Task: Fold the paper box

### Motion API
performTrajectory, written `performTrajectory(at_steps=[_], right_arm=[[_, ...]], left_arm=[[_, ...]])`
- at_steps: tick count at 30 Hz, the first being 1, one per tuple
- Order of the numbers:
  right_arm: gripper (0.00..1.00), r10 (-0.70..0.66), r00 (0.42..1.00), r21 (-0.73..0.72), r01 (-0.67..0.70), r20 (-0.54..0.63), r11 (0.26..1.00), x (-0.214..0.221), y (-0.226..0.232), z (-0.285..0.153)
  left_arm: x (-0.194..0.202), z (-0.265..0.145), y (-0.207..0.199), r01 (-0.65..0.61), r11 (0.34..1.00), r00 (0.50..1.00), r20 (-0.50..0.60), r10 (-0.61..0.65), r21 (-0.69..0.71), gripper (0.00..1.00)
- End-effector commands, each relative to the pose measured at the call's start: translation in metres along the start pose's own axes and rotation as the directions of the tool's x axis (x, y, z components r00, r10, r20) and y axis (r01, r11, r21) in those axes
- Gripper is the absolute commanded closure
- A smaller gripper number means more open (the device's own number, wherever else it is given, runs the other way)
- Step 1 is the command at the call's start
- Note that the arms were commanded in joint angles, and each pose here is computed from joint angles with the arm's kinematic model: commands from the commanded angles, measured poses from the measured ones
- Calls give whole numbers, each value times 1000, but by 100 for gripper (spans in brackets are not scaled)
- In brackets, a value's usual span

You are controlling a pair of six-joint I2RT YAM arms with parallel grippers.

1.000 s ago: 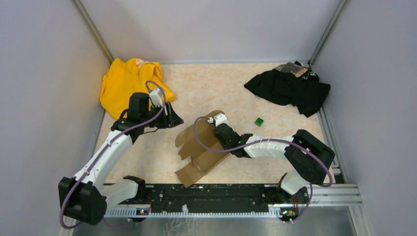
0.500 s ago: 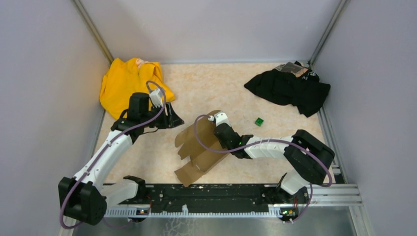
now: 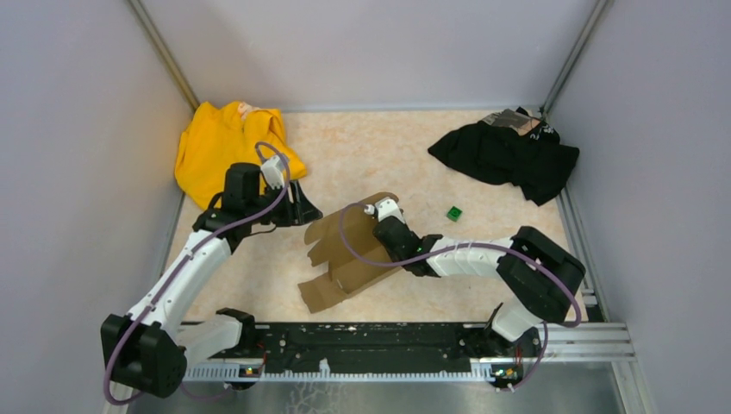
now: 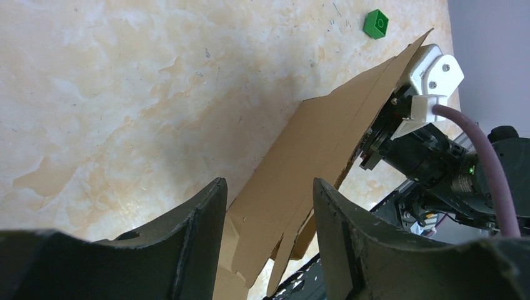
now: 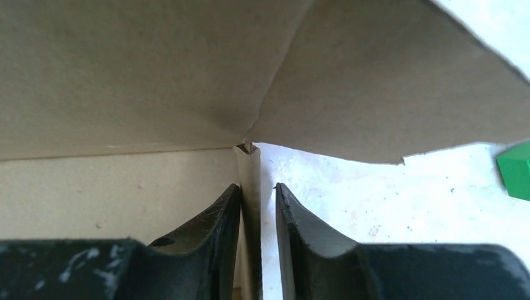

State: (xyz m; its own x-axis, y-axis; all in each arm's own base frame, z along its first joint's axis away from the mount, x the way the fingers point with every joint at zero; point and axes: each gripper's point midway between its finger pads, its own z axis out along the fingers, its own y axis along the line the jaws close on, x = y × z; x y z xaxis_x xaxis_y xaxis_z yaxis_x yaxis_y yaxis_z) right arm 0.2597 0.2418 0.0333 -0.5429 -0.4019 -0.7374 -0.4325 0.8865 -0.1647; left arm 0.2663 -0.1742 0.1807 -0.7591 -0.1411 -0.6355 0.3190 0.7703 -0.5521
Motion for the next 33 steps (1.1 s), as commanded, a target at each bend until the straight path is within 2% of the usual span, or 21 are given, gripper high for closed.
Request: performTrajectory(at_steps=[1, 6, 14, 19, 23, 24, 25, 33], right_arm=[[70, -19, 1000, -7, 19, 2, 1000, -32, -4, -20], [63, -32, 996, -54, 28, -81, 998, -38, -8, -38], [65, -54, 968, -148, 18, -245, 989, -16, 0, -53], [67, -47, 958, -161, 1, -283, 987, 1, 1, -57], [68, -36, 957, -163, -12, -288, 986, 8, 1, -58], [69, -34, 957, -165, -14, -289, 986, 10, 1, -58], [69, -32, 956, -166, -17, -291, 986, 12, 1, -57], [71, -25, 954, -158, -24, -300, 987, 21, 3, -51]], left_arm=[[-16, -10, -12, -36, 999, 998, 50, 35, 31, 41], [-12, -10, -12, -29, 999, 998, 53, 27, 39, 41], [-10, -13, -14, -33, 998, 998, 55, 30, 49, 41], [-12, -16, -8, -24, 1000, 997, 68, 24, 8, 40], [-17, -19, 1, -3, 999, 996, 93, 7, -49, 32], [-18, -20, 3, 3, 998, 995, 100, 3, -60, 10], [-19, -21, 4, 6, 998, 994, 106, 1, -67, 3], [-28, -33, 22, 68, 982, 986, 163, -38, -178, 2]])
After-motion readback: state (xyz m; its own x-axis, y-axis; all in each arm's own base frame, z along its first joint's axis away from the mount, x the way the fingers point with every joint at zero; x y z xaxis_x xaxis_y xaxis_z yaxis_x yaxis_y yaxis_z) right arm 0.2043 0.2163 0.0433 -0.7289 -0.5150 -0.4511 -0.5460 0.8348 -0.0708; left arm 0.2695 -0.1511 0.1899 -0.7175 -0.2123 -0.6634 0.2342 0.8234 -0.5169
